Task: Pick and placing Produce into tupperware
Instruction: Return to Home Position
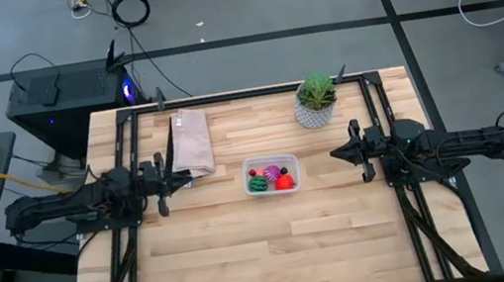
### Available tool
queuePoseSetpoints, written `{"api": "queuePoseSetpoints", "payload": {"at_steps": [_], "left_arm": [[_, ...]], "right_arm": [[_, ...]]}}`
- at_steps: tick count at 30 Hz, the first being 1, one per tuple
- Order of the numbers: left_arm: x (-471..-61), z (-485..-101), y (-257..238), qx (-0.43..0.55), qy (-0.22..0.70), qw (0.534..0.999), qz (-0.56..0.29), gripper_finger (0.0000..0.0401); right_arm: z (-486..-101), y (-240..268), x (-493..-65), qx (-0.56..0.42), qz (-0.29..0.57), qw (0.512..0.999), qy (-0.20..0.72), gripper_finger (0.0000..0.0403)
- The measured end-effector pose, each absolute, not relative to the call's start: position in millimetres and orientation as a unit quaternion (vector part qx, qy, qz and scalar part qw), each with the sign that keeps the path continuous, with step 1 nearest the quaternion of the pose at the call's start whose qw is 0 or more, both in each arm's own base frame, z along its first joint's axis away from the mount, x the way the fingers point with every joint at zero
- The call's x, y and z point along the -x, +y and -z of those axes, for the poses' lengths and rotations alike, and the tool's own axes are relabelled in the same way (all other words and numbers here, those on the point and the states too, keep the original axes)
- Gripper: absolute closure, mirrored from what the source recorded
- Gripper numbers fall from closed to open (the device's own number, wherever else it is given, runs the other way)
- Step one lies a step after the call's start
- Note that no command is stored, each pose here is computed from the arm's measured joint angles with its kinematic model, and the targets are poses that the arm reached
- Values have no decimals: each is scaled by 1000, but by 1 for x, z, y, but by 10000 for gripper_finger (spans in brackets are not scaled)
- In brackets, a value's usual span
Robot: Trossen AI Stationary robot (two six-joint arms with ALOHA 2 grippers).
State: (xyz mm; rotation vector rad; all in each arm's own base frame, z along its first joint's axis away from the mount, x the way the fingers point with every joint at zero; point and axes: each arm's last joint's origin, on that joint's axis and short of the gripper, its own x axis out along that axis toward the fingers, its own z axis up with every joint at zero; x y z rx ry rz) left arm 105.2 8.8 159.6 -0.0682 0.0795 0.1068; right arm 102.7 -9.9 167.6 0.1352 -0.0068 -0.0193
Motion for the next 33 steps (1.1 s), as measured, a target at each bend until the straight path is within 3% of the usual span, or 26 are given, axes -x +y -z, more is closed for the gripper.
{"api": "queuePoseSetpoints", "payload": {"at_steps": [5, 11, 33], "left_arm": [[-105, -160, 9, 34, 39, 997, -53, 370], [-105, -160, 9, 34, 39, 997, -53, 377], [-105, -160, 9, 34, 39, 997, -53, 375]], "right_arm": [[-168, -10, -103, -64, 10, 998, -3, 385], [-168, -10, -103, 14, 10, 1000, -3, 385], [-168, -10, -103, 10, 10, 1000, -3, 385]]}}
